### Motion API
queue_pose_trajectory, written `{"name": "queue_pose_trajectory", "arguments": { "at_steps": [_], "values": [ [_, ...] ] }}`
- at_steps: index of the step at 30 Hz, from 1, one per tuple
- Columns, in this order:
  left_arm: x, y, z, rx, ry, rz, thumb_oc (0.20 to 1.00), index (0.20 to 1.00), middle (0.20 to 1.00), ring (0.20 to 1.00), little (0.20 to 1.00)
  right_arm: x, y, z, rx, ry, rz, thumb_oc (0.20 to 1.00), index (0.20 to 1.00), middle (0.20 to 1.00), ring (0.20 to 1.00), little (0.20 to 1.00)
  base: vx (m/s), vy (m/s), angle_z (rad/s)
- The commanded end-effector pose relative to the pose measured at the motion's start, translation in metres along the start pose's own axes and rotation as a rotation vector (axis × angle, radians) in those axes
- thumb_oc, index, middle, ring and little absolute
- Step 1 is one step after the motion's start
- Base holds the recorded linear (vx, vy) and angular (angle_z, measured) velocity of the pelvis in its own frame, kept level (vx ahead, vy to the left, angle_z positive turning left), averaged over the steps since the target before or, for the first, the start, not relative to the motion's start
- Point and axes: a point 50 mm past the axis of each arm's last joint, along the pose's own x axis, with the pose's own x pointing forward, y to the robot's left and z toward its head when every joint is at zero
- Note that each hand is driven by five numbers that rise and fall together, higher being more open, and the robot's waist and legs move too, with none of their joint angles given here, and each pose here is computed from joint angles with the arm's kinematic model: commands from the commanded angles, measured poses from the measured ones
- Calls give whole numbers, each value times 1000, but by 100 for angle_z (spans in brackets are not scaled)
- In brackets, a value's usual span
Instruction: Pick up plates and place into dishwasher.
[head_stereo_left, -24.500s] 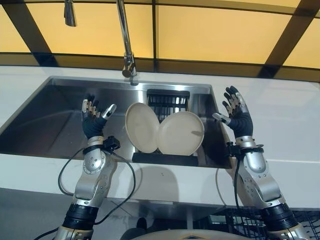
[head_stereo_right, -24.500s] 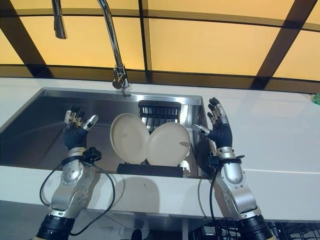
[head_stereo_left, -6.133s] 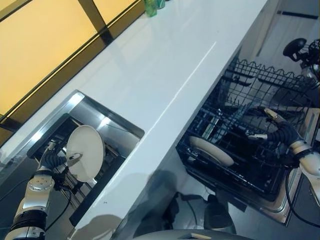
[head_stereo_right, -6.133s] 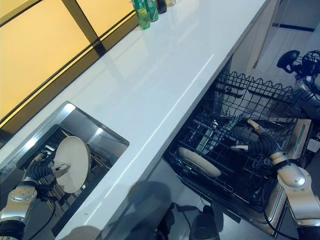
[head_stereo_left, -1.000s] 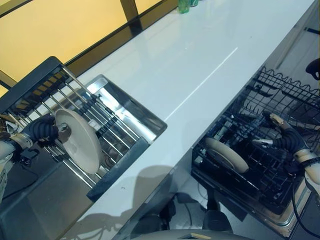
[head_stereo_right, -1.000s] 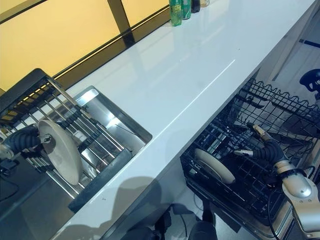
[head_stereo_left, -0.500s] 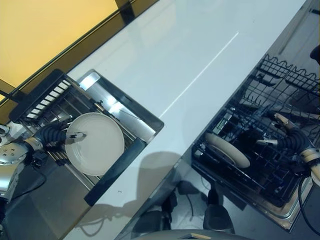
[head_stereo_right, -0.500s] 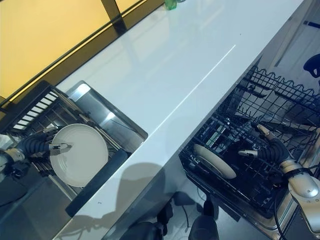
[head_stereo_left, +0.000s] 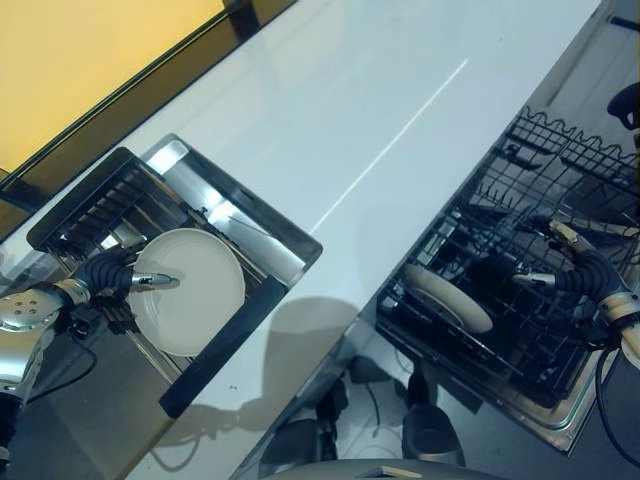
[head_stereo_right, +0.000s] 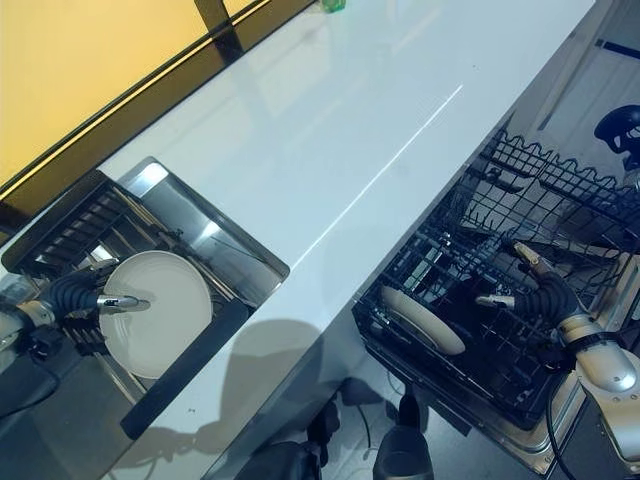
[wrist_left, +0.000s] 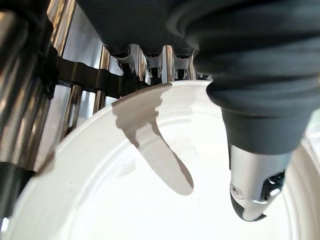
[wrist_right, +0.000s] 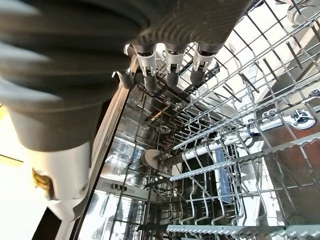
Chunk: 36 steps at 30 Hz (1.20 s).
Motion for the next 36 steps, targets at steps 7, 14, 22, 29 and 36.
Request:
{"name": "queue_pose_trajectory", "arguments": {
  "at_steps": [7,14,22,29,36],
  "values": [
    [-59,32,52,424,-226,584,1000,1000,1000,1000,1000,-20,-14,16,26,-93,-66,1000,1000,1000,1000,1000,-26,-53,0],
    [-82,36,55,527,-258,751,1000,1000,1000,1000,1000,-25,-10,12,46,-84,-85,1000,1000,1000,1000,1000,-15,-31,6],
    [-82,22,70,583,-338,684,1000,1000,1000,1000,1000,-24,-7,14,59,-84,-92,1000,1000,1000,1000,1000,-5,-25,5],
    [-73,11,78,545,-400,564,1000,1000,1000,1000,1000,-24,-5,13,59,-86,-84,1000,1000,1000,1000,1000,0,0,0],
    [-32,-17,104,313,-575,318,1000,1000,1000,1000,1000,-3,0,18,33,-111,-43,1000,1000,1000,1000,1000,11,39,-5]
  ]
}}
